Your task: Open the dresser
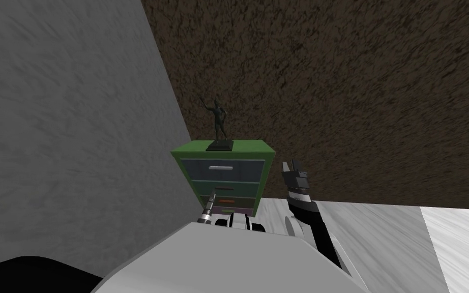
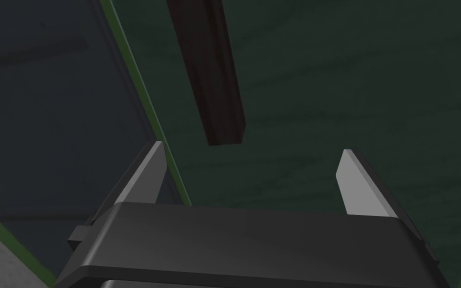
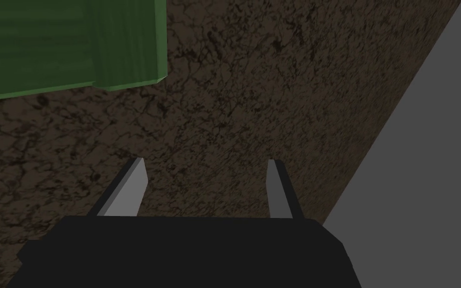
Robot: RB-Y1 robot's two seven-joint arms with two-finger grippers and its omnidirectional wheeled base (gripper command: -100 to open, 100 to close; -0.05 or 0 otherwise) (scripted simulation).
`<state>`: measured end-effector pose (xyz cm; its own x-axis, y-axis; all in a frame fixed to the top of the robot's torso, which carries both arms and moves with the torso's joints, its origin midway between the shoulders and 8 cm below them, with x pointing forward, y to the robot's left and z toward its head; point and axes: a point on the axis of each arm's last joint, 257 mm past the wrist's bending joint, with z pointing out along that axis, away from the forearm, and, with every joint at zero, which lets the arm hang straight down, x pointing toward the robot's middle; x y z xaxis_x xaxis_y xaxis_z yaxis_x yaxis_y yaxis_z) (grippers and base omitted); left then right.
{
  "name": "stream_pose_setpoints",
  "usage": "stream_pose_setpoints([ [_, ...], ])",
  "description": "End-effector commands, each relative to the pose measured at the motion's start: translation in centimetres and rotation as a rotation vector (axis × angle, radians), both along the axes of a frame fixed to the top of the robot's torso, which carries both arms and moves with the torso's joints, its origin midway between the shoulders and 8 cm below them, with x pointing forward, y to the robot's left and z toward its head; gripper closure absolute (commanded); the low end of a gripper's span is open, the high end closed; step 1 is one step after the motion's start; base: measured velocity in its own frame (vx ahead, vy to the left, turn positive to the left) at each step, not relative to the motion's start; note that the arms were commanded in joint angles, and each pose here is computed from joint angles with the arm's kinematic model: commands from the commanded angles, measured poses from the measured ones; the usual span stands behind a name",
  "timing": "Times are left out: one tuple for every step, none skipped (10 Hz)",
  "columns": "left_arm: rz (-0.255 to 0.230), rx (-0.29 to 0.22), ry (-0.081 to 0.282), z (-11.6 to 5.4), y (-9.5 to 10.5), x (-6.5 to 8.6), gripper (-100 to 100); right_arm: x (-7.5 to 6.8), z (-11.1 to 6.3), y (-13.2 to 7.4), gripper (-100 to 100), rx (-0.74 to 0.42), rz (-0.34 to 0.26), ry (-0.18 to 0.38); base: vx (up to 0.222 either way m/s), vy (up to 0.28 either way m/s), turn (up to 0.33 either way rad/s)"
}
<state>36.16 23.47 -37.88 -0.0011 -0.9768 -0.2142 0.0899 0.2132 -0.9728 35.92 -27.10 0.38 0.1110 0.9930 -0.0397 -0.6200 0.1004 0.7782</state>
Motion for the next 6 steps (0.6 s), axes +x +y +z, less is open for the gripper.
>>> stream_pose_setpoints([
  [0.000, -0.002, -0.001, 0.4, 0.0, 1.0, -100, 0.0, 0.0, 0.0, 0, 0.000, 0.000, 0.000, 0.030, -0.004, 0.000],
  [0.000, -0.003, -0.001, 0.6, 0.0, 1.3, -100, 0.0, 0.0, 0.0, 0, 0.000, 0.000, 0.000, 0.044, -0.008, -0.003],
  [0.000, -0.003, -0.003, 0.4, -0.1, 0.9, -100, 0.0, 0.0, 0.0, 0, 0.000, 0.000, 0.000, 0.020, -0.004, -0.001],
  [0.000, -0.002, -0.001, 0.0, -0.1, 0.0, 100, 0.0, 0.0, 0.0, 0, 0.000, 0.000, 0.000, -0.026, 0.003, 0.004],
  [0.000, -0.002, 0.001, 0.1, -0.1, 0.4, 100, 0.0, 0.0, 0.0, 0, 0.000, 0.000, 0.000, -0.018, 0.002, 0.002],
  [-0.004, -0.002, -0.002, 0.4, -0.1, 0.4, 100, 0.0, 0.0, 0.0, 0, 0.000, 0.000, 0.000, -0.081, -0.029, 0.025],
])
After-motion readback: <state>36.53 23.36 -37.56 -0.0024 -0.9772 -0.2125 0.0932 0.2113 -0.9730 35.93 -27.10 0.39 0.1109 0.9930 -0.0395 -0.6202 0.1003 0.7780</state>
